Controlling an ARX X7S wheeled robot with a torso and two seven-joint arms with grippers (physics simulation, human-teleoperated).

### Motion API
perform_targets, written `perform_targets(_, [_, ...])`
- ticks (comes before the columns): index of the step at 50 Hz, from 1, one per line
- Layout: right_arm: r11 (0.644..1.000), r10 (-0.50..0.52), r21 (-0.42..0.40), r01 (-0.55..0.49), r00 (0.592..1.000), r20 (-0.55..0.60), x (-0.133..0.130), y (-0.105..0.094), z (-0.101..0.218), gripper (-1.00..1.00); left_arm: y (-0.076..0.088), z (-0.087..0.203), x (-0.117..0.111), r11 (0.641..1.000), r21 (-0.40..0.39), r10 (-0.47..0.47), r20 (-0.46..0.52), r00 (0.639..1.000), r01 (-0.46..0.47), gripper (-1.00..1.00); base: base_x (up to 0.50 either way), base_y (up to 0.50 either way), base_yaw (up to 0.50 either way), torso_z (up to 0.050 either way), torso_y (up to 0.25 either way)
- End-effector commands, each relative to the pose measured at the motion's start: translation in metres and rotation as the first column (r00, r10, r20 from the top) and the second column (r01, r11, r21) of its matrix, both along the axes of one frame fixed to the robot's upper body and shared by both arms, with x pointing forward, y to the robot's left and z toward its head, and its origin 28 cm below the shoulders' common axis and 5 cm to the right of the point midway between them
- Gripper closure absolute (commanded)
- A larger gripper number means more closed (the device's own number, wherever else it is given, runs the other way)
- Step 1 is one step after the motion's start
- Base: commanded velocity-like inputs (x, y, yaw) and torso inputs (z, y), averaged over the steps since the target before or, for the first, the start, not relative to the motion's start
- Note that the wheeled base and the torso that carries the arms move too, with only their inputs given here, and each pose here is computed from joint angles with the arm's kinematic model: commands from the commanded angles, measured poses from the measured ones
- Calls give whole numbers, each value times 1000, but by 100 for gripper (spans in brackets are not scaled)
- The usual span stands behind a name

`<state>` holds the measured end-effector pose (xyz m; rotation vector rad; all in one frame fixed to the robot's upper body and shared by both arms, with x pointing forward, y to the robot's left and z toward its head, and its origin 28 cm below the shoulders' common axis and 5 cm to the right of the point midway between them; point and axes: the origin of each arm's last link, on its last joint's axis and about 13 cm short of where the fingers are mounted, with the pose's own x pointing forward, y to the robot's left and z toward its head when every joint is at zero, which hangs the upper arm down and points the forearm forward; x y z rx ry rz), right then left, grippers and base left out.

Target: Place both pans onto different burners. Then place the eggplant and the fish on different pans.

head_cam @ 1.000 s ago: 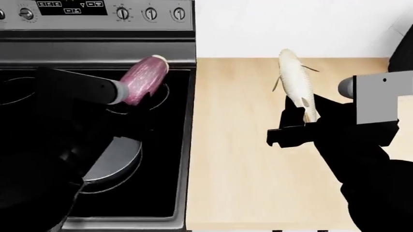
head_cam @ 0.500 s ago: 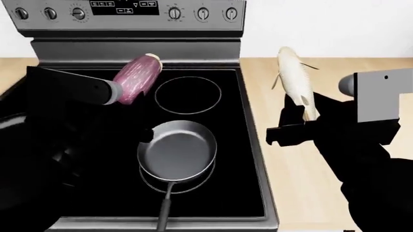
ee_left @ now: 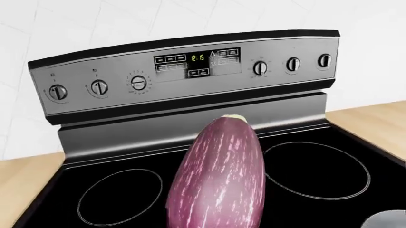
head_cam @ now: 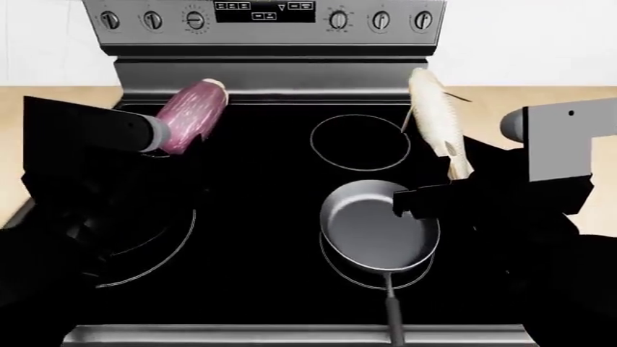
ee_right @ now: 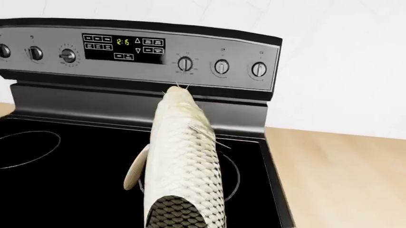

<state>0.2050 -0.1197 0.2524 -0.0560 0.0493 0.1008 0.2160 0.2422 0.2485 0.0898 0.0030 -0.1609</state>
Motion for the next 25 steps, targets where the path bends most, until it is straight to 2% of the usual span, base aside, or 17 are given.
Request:
perform_targets(1, [1000, -2, -7, 2, 1000, 13, 1, 0, 1, 100, 2, 1, 0, 1000, -8, 16, 2, 1000, -16, 100, 0, 500, 0, 0, 0])
perform_targets(7, [1000, 7, 0, -7, 1000, 30, 1, 0, 1, 100, 5, -3, 1, 1000, -13, 28, -8, 1000, -28, 100, 0, 500, 0, 0, 0])
perform_targets(14, [1000, -16, 3, 16, 1000, 15, 5, -3, 4, 100, 8, -5, 1, 999, -14, 47, -14, 999, -47, 100, 0, 0, 0, 0, 0])
perform_targets(25, [997, -46, -70, 44, 999, -25, 4, -8, -1, 100, 13, -9, -2, 997, -31, 66, -21, 998, -66, 100, 0, 0, 0, 0, 1])
